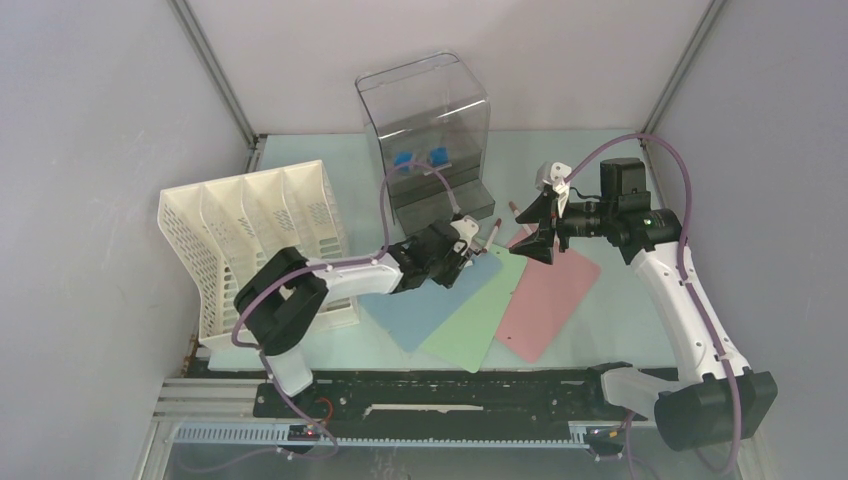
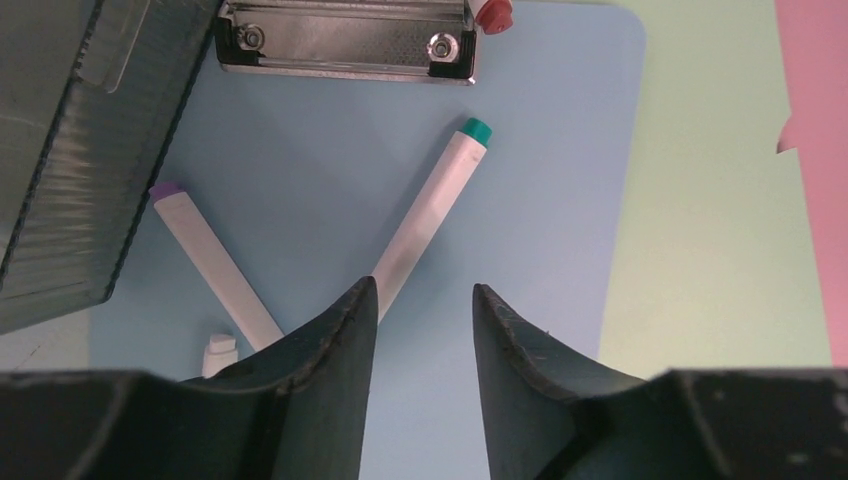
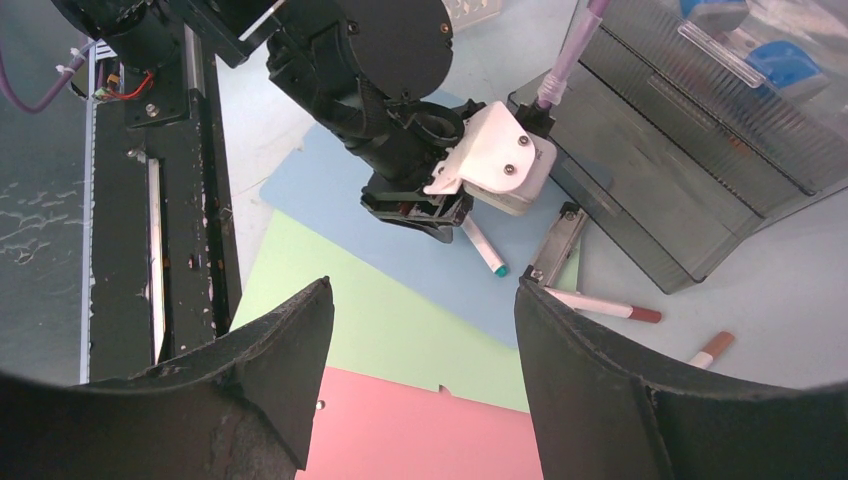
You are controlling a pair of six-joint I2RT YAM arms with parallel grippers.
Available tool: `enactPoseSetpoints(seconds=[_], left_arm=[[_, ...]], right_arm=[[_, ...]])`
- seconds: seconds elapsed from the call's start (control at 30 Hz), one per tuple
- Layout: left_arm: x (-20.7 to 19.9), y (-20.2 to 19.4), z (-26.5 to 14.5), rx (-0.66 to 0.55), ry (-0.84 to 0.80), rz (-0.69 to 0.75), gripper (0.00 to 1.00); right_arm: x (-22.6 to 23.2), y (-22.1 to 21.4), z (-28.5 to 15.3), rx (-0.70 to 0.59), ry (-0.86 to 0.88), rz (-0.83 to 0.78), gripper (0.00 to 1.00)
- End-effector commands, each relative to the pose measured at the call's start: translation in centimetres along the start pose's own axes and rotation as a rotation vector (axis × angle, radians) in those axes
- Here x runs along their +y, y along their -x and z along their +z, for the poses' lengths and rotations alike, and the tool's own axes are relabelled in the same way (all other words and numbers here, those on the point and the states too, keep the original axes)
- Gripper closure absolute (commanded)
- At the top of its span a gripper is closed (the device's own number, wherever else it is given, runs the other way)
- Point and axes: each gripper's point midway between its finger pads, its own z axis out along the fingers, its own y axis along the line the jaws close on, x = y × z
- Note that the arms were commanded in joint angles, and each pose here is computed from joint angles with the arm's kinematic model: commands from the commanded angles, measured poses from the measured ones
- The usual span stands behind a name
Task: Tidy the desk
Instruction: Pick up the stationery from the center of the board.
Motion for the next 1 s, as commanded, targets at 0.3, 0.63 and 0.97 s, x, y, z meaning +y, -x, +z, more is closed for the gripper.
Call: enactPoseSetpoints(seconds=[0.3, 0.63, 0.97], left_arm=[[0.3, 0.1, 1.6, 0.036, -0.049, 0.02, 0.66], [0.2, -0.7, 1.8, 0.054, -0.051, 0.008, 0.86], [-0.7, 0.7, -0.4, -0.034, -0.07, -0.035, 0.97]], right_arm=[[0.1, 0.1, -0.1, -0.009, 0.01, -0.005, 0.26], [0.1, 0.0, -0.1, -0.008, 0.012, -0.003, 0.26], [0.1, 0.0, 0.0, -0.008, 0.014, 0.0, 0.26]])
